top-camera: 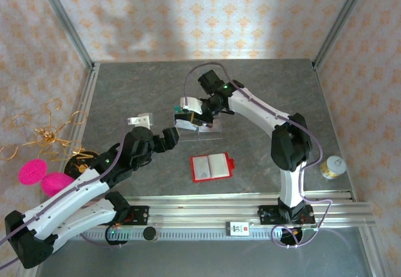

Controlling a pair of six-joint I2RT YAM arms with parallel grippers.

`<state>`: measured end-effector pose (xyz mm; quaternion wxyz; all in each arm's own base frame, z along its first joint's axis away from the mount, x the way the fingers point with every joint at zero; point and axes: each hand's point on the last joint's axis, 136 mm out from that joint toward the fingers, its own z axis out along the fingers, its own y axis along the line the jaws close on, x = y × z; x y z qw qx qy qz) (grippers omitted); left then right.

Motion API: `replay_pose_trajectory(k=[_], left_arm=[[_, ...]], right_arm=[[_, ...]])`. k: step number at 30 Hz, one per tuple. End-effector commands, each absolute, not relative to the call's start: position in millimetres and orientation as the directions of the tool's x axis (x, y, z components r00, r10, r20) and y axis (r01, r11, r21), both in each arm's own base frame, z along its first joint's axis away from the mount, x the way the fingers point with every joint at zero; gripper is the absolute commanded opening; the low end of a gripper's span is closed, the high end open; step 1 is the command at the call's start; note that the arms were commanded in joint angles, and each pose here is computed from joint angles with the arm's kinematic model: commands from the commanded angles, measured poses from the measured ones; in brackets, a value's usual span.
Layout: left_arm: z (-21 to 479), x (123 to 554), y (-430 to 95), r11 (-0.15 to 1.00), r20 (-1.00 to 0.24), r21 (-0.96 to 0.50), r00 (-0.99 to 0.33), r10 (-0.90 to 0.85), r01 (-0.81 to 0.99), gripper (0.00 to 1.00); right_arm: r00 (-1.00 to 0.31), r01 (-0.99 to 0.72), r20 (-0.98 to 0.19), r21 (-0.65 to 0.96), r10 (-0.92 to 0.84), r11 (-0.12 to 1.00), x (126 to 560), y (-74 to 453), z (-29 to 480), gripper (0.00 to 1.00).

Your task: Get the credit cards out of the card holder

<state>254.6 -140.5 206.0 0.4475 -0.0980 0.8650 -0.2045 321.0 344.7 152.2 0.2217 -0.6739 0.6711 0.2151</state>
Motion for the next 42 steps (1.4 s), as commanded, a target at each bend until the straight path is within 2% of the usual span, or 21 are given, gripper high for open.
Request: replay_pose_trajectory(k=[1,12,22,33,42], left_arm=[[214.3,261.3,-133.3,0.911,-0.757,-0.413,-0.555,-0.346,-0.004,0.99],[204.1,269.3,-133.1,0.918,-0.744,-0.395,-0.575,-0.339,-0.031,0.99],[197.1,275.8,-136.7,0.924,-0.737,-0.381,-0.592,-0.327,-0.036,0.99],[191.9,281.0,-134.0,0.927,-0.731,-0.374,-0.601,-0.324,-0.044,0.99],[189.0,283.4,-133.6,0.925,-0.726,-0.377,-0.606,-0.324,-0.043,0.99]], right_arm=[[0.075,-0.997,-0.538,-0.022,-0.839,-0.075,314.9,341.9,148.7,0.00],[0.167,-0.986,-0.495,-0.057,-0.853,-0.160,317.5,341.3,140.7,0.00],[0.212,-0.976,-0.505,-0.149,-0.837,-0.158,343.0,354.3,149.3,0.00],[0.175,-0.981,-0.461,-0.151,-0.870,-0.118,362.1,351.2,121.9,0.00],[0.162,-0.984,-0.440,-0.141,-0.883,-0.110,361.5,347.5,109.1,0.00]])
